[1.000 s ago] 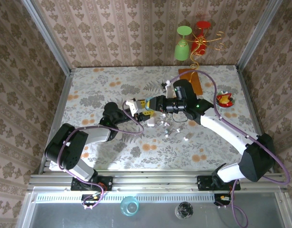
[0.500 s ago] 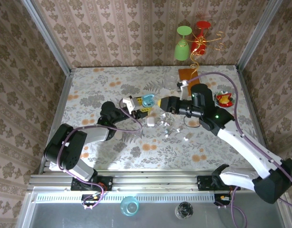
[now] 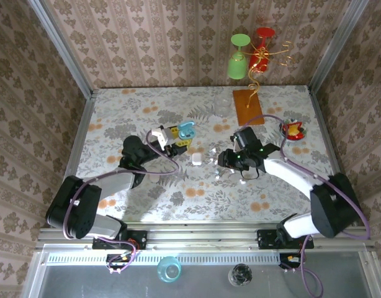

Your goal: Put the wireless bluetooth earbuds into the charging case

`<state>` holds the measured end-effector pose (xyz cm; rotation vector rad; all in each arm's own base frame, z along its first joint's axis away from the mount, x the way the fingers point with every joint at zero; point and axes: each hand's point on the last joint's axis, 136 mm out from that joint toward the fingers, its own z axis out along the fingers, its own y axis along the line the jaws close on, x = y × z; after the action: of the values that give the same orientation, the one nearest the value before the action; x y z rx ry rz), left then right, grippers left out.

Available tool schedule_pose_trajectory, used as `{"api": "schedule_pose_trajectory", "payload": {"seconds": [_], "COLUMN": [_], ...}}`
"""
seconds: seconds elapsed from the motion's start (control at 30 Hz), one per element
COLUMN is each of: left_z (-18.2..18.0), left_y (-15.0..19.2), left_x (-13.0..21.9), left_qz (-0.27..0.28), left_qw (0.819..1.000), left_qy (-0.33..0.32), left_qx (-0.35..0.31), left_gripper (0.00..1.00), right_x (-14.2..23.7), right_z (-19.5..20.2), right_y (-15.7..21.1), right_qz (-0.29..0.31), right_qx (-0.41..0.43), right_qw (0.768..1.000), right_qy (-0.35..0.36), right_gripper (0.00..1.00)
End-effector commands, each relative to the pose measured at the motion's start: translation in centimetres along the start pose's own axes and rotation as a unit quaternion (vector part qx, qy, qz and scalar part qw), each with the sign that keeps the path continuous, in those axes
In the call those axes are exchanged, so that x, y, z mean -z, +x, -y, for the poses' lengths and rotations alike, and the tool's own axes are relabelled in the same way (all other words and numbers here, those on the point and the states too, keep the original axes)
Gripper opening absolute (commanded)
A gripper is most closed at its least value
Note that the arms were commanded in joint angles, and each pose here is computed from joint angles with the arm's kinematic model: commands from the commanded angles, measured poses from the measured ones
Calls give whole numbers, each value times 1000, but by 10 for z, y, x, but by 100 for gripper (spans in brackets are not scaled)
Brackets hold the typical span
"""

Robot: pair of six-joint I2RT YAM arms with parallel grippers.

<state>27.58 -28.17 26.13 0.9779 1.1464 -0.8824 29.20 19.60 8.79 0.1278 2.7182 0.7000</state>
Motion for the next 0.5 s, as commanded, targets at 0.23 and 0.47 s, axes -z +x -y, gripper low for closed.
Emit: {"api": "schedule_pose_trajectory", "payload": {"seconds": [0.23, 0.47], "left_z": [-1, 0], "left_y": [-3, -2], "left_x": [3, 3], "left_qz": [-7, -8], "left_qw": [1000, 1000], "left_qy": [-6, -5], "left_qx": [-7, -7], "left_gripper": [41, 41], "right_x": [-40, -51], "right_z": [5, 11], "right_y": [10, 12], "right_qz": [-62, -77], "right_qx": [44, 64], "right_qw": [995, 990], "right_qy": [60, 96], "right_gripper": [40, 38]}}
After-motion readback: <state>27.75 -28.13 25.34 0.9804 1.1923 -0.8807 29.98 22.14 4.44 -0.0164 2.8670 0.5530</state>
